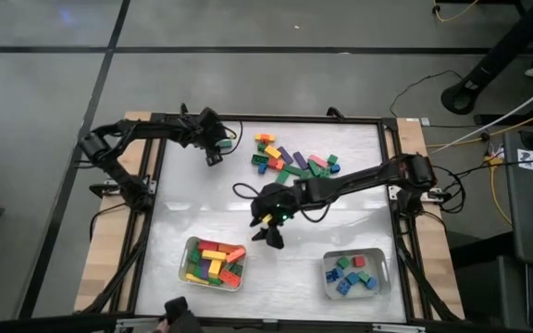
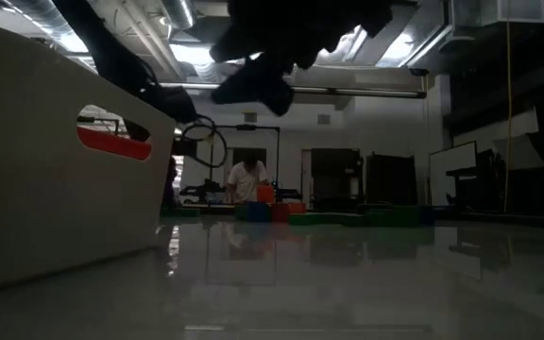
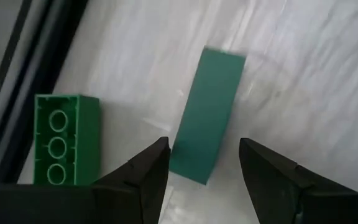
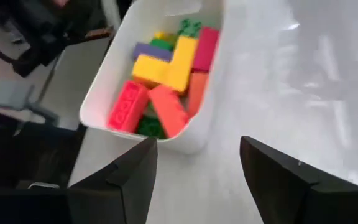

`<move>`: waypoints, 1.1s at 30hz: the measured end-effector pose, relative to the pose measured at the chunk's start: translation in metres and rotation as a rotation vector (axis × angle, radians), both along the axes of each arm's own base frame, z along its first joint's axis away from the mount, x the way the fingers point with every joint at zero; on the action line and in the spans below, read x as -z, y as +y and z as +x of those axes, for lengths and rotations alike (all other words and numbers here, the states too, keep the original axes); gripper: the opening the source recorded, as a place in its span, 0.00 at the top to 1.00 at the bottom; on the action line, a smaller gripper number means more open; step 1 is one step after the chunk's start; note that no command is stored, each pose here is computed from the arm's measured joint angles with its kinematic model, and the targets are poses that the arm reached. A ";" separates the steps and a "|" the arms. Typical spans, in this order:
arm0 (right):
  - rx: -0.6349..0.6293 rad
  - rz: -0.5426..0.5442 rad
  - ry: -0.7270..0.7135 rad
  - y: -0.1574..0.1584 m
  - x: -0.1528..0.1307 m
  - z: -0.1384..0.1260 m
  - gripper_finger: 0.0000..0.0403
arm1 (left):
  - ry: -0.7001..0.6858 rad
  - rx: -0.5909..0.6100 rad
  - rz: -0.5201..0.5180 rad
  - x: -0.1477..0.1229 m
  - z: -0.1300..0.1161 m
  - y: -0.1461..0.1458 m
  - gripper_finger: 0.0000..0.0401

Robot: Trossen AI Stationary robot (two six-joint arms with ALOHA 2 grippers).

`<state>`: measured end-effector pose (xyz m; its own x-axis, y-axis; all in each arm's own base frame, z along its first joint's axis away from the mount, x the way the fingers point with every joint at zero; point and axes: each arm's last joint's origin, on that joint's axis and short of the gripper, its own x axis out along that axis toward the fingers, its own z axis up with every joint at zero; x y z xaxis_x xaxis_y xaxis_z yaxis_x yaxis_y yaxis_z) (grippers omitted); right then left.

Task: Sort blocks by size
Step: Put the rectangular green block into the white bin

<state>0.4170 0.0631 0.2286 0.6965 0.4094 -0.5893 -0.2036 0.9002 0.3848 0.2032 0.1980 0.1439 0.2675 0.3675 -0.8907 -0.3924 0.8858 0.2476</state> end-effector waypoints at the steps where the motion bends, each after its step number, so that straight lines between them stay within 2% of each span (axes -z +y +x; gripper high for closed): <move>1: 0.012 -0.018 0.005 -0.002 -0.004 -0.003 0.43 | 0.010 0.001 -0.003 0.002 -0.002 0.002 0.55; 8: 0.100 -0.189 0.107 -0.011 -0.022 -0.028 0.43 | -0.005 0.010 -0.067 0.014 -0.007 0.012 0.56; 11: 0.155 -0.282 0.186 -0.015 -0.027 -0.042 0.43 | -0.022 0.017 -0.079 0.012 -0.007 0.011 0.64; 15: 0.255 -0.437 0.320 -0.026 -0.029 -0.061 0.43 | -0.042 -0.015 -0.083 0.009 -0.008 0.010 0.80; 20: 0.353 -0.586 0.514 -0.043 -0.024 -0.080 0.43 | -0.091 -0.118 -0.123 0.004 -0.008 0.006 0.80; 29: 0.362 -0.679 0.851 -0.076 -0.005 -0.112 0.43 | -0.226 -0.103 -0.217 -0.030 -0.005 -0.021 0.80; 33: 0.347 -0.687 0.953 -0.091 0.010 -0.129 0.43 | -0.349 -0.032 -0.282 -0.054 -0.001 -0.041 0.80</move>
